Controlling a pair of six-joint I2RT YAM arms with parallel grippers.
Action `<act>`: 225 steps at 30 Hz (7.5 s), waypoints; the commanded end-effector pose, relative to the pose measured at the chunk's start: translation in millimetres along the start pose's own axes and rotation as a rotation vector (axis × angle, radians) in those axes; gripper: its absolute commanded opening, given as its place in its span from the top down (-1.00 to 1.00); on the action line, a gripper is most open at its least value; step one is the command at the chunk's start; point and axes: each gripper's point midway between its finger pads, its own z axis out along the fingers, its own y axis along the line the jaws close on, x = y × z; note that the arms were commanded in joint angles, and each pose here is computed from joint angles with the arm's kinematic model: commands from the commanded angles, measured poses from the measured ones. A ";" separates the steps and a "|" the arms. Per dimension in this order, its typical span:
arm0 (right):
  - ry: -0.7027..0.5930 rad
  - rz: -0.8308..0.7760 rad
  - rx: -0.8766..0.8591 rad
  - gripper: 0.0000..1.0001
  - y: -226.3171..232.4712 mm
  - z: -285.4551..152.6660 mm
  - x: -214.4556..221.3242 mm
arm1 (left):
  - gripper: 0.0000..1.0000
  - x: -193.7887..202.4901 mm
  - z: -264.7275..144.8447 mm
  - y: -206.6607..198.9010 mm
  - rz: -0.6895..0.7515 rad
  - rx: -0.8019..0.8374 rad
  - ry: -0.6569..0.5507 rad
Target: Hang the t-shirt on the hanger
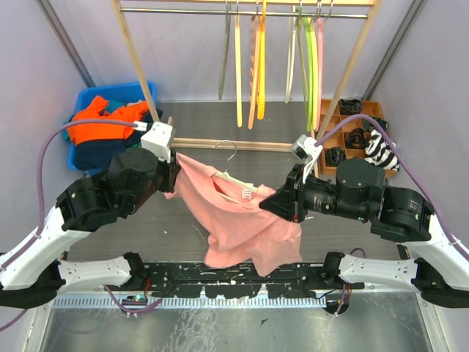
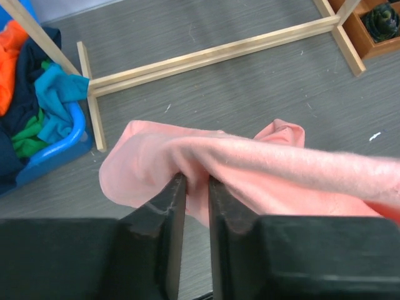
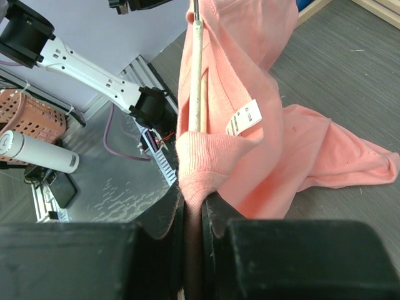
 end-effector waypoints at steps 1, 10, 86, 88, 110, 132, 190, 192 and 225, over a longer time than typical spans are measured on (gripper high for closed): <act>-0.149 0.008 -0.093 0.98 21.7 -8.9 -35.5 | 0.69 -20.1 -0.4 -1.4 -0.043 0.002 -0.041; -0.137 0.014 -0.064 0.98 15.2 -2.7 -30.6 | 1.00 -37.1 -10.5 8.0 -0.056 -0.021 -0.066; -0.366 -0.158 -0.195 0.98 65.6 -83.0 -121.6 | -0.55 -104.0 -108.9 24.9 -0.104 0.229 -0.326; -0.365 -0.150 -0.195 0.98 64.1 -85.1 -118.1 | -0.54 -100.9 -108.0 17.2 -0.097 0.266 -0.318; -0.309 -0.104 -0.187 0.98 55.4 -73.8 -94.9 | 0.74 -96.2 -75.2 -20.9 -0.097 0.335 -0.270; -0.136 -0.092 -0.190 0.98 45.6 -53.4 -47.9 | 1.00 -107.9 -95.2 75.6 -0.218 -0.112 -0.330; -0.220 -0.085 -0.070 0.98 36.7 37.0 -94.1 | -0.20 -126.2 -72.3 -50.4 -0.263 0.380 -0.163; -0.217 -0.085 -0.072 0.98 37.1 43.0 -94.3 | -0.20 -120.6 -67.6 -52.7 -0.264 0.379 -0.151; -0.152 -0.083 -0.096 0.04 38.6 54.3 -79.3 | 1.00 -115.5 -20.9 -55.9 -0.199 0.252 -0.160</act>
